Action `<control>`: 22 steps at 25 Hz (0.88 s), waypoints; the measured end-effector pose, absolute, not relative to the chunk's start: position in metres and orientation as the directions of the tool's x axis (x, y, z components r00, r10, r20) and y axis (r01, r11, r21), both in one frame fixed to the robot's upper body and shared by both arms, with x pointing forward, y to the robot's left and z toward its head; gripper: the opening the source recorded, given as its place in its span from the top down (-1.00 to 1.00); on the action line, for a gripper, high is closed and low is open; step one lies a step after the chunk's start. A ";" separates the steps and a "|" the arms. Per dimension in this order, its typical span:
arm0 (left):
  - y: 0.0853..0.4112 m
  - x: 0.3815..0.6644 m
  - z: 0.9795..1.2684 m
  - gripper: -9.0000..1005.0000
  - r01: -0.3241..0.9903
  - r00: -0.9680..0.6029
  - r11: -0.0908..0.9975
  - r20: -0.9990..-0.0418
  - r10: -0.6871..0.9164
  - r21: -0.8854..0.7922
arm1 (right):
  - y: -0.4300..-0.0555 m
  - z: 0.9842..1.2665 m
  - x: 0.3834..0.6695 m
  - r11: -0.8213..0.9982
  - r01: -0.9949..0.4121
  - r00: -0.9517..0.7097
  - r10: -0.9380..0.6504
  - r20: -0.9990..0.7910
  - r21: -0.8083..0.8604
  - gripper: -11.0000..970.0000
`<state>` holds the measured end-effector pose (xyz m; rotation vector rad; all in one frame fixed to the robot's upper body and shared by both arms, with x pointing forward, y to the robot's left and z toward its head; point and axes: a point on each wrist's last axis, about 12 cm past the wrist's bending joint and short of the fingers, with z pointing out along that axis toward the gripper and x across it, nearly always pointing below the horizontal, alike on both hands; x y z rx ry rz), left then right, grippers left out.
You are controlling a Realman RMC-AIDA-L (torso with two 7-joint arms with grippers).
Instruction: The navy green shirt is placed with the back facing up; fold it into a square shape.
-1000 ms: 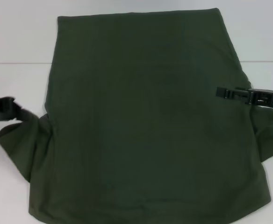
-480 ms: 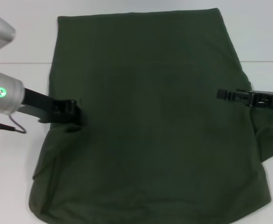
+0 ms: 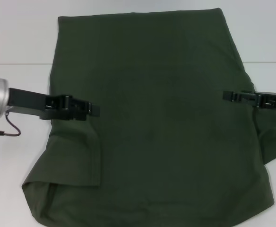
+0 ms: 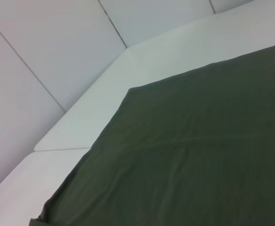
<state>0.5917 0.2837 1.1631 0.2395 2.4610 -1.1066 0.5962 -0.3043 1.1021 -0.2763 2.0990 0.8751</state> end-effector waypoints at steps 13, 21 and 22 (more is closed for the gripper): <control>0.299 0.566 1.136 -0.47 0.472 -0.748 0.598 -0.653 -0.118 -0.648 | -0.382 1.151 0.605 0.812 -0.215 -0.819 0.153 -0.553 0.543 -0.89; 0.298 0.565 1.133 -0.47 0.469 -0.744 0.594 -0.654 -0.134 -0.654 | -0.387 1.146 0.602 0.884 -0.206 -0.863 0.038 -0.504 0.419 -0.89; 0.299 0.564 1.133 -0.47 0.468 -0.745 0.593 -0.654 -0.135 -0.655 | -0.386 1.144 0.602 0.886 -0.206 -0.864 0.034 -0.502 0.416 -0.89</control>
